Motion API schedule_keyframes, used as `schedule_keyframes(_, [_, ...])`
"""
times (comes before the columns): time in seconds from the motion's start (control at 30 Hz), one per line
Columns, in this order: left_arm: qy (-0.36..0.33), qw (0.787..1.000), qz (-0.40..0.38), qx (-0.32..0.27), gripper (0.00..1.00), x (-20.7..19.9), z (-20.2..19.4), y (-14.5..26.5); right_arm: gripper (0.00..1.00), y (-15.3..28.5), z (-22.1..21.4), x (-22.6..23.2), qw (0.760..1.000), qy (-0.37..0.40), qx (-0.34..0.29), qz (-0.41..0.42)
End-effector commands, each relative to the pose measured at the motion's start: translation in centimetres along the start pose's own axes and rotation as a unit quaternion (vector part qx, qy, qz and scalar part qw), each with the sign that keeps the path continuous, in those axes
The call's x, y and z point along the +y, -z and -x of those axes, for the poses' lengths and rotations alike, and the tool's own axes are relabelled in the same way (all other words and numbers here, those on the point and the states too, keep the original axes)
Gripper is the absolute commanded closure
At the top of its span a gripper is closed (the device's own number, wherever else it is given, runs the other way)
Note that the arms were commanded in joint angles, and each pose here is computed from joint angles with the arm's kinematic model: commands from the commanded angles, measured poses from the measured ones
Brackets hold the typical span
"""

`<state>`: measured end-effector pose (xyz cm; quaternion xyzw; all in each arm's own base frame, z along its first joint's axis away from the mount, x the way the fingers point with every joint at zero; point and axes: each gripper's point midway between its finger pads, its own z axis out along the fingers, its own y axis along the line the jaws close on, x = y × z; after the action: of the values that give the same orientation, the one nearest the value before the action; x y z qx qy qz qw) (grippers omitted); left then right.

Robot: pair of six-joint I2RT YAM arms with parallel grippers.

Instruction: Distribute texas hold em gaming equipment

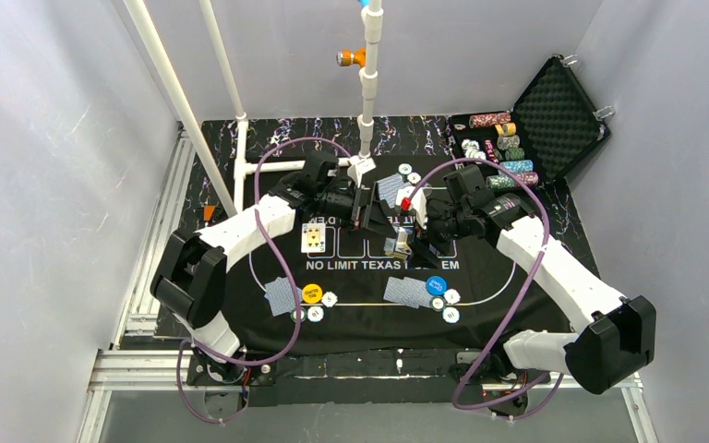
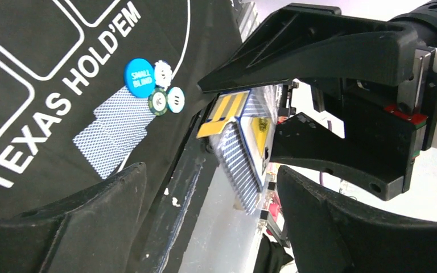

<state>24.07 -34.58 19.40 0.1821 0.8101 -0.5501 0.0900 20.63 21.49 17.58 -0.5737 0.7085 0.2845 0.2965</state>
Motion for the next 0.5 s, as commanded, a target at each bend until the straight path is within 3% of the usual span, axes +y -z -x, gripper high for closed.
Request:
schedule_keyframes(0.0, [0.004,0.999,-0.028,0.018,0.19,-1.5,-0.8,-0.8,0.99,1.0,2.0,0.5,0.999,0.036,-0.029,0.002])
schedule_keyframes(0.2, [0.018,0.999,-0.014,0.043,0.39,-0.3,-2.3,-0.7,0.99,1.3,2.1,0.6,0.999,0.039,-0.03,-0.002])
schedule_keyframes(0.47, [0.036,0.998,-0.028,0.035,0.5,-0.3,-2.0,0.2,0.99,1.3,1.9,0.7,0.999,0.04,-0.028,-0.003])
